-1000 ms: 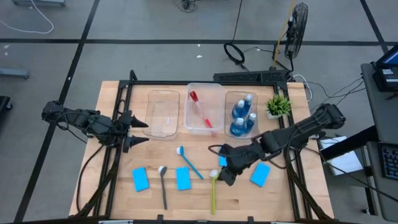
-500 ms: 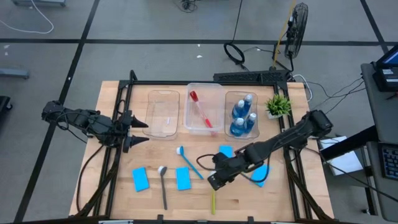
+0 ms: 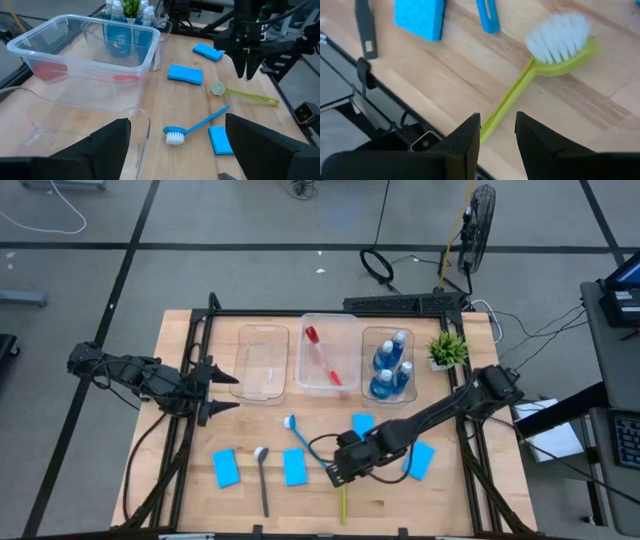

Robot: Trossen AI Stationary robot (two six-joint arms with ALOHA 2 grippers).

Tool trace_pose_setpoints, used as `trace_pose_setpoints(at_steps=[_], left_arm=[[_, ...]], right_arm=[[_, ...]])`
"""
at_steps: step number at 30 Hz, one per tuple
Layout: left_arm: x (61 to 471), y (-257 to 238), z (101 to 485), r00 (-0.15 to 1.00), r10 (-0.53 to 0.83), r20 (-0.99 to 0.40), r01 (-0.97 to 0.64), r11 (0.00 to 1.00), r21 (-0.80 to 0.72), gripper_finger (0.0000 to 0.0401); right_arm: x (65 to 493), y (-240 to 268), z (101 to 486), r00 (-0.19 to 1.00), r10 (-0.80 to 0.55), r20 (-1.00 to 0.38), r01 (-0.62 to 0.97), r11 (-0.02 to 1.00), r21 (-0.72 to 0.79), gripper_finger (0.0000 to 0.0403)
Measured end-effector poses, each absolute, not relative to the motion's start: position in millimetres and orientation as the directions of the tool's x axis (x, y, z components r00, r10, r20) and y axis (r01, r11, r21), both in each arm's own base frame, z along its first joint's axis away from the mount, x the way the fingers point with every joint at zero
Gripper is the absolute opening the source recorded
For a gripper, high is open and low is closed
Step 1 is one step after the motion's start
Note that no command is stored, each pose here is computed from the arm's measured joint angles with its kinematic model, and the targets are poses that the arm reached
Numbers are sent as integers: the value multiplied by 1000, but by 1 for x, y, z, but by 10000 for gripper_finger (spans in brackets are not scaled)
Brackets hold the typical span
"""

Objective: Pick & Place Kitchen Sink Supplies
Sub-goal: Put the green dishwashing brush into the middle transparent bin

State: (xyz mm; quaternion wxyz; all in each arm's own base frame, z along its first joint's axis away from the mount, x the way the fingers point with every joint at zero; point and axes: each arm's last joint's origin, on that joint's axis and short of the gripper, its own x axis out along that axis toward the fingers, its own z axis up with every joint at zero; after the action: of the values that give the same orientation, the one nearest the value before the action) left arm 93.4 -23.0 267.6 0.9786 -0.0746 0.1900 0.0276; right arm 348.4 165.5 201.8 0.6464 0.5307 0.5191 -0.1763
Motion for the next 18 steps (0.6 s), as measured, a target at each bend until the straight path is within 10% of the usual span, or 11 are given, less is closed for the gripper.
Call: trace_pose_setpoints(at_steps=[18], left_arm=[[93,-23,268,926,26,-376,-69,992,-102,318]], right_arm=[[355,163,184,390,262,-883,813,352,464,114]])
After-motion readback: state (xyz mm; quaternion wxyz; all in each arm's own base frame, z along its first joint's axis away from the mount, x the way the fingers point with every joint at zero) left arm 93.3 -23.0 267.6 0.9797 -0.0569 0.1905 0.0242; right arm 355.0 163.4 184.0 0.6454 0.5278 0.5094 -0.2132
